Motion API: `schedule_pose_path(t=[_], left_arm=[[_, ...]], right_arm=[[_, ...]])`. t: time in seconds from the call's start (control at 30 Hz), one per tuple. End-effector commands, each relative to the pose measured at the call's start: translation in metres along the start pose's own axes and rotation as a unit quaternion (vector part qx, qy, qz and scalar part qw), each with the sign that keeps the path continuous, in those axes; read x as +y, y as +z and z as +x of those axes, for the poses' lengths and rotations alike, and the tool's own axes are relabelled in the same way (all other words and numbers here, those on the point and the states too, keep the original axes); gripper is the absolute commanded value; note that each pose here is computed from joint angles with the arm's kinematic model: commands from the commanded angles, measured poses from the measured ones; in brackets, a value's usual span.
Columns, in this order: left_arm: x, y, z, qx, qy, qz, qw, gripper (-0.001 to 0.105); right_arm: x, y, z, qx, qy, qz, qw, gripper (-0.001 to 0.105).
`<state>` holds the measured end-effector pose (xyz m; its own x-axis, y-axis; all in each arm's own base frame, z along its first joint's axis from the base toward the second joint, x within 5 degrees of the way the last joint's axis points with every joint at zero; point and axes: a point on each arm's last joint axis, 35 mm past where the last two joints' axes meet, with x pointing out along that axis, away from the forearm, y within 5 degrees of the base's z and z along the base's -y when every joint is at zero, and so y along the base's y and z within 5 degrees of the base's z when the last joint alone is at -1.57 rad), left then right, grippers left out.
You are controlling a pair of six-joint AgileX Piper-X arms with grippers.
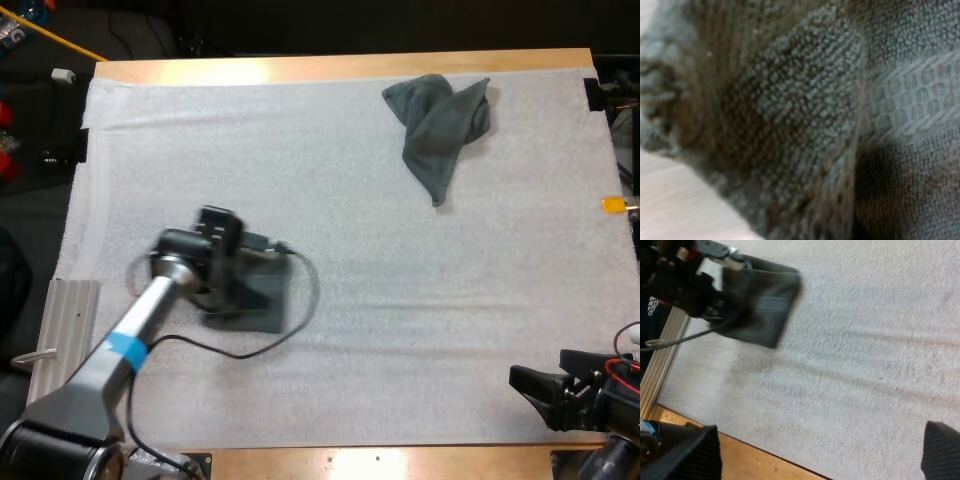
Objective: Pick towel from pile, fold and stack
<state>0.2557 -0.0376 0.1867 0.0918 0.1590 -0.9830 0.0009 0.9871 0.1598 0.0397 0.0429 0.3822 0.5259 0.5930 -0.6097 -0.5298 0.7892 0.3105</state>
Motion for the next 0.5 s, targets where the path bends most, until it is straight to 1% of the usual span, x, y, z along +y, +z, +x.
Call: schedule_pose_path(t=[0.0, 0.03, 0.07, 0.1, 0.13, 0.2, 0.27, 0.33, 0.37, 0.4, 0.43, 0.47], left_arm=[[0.016, -0.001, -0.004, 0.001, 0.041, 0.001, 0.9991, 0.000], [0.029, -0.001, -0.004, 0.003, 0.049, -0.010, 0.9987, 0.000], [0.033, -0.002, -0.005, 0.005, 0.050, -0.013, 0.9986, 0.000], [0.044, -0.003, -0.004, 0.011, 0.052, -0.027, 0.9983, 0.000], [0.050, -0.003, -0.003, 0.014, 0.053, -0.035, 0.9979, 0.000], [0.067, -0.006, 0.000, 0.026, 0.049, -0.069, 0.9961, 0.000], [0.075, -0.007, 0.001, 0.029, 0.035, -0.087, 0.9952, 0.000], [0.078, -0.008, 0.002, 0.030, 0.019, -0.096, 0.9948, 0.002], [0.079, -0.008, 0.002, 0.030, 0.018, -0.098, 0.9946, 0.007], [0.079, -0.008, 0.002, 0.030, 0.020, -0.098, 0.9945, 0.015], [0.079, -0.008, 0.002, 0.030, 0.021, -0.098, 0.9945, 0.018], [0.079, -0.008, 0.002, 0.029, 0.021, -0.098, 0.9945, 0.030]], right_arm=[[0.000, 0.000, -0.002, -0.002, -0.005, 0.000, 1.000, 0.078], [0.000, 0.001, -0.002, -0.004, -0.004, 0.000, 1.000, 0.078], [0.000, 0.001, -0.002, -0.005, -0.004, 0.000, 1.000, 0.078], [0.000, 0.002, -0.002, -0.007, -0.003, 0.000, 1.000, 0.078], [0.001, 0.002, -0.002, -0.009, -0.002, 0.000, 1.000, 0.078], [0.001, 0.003, -0.002, -0.013, -0.001, -0.001, 1.000, 0.078], [0.001, 0.003, -0.002, -0.015, 0.000, -0.001, 1.000, 0.078], [0.001, 0.004, -0.002, -0.016, 0.001, -0.001, 1.000, 0.078], [0.001, 0.004, -0.002, -0.016, 0.001, -0.001, 1.000, 0.078], [0.001, 0.004, -0.002, -0.016, 0.001, -0.001, 1.000, 0.078], [0.001, 0.004, -0.002, -0.016, 0.001, -0.001, 1.000, 0.078], [0.001, 0.004, -0.002, -0.016, 0.001, 0.000, 1.000, 0.078]])
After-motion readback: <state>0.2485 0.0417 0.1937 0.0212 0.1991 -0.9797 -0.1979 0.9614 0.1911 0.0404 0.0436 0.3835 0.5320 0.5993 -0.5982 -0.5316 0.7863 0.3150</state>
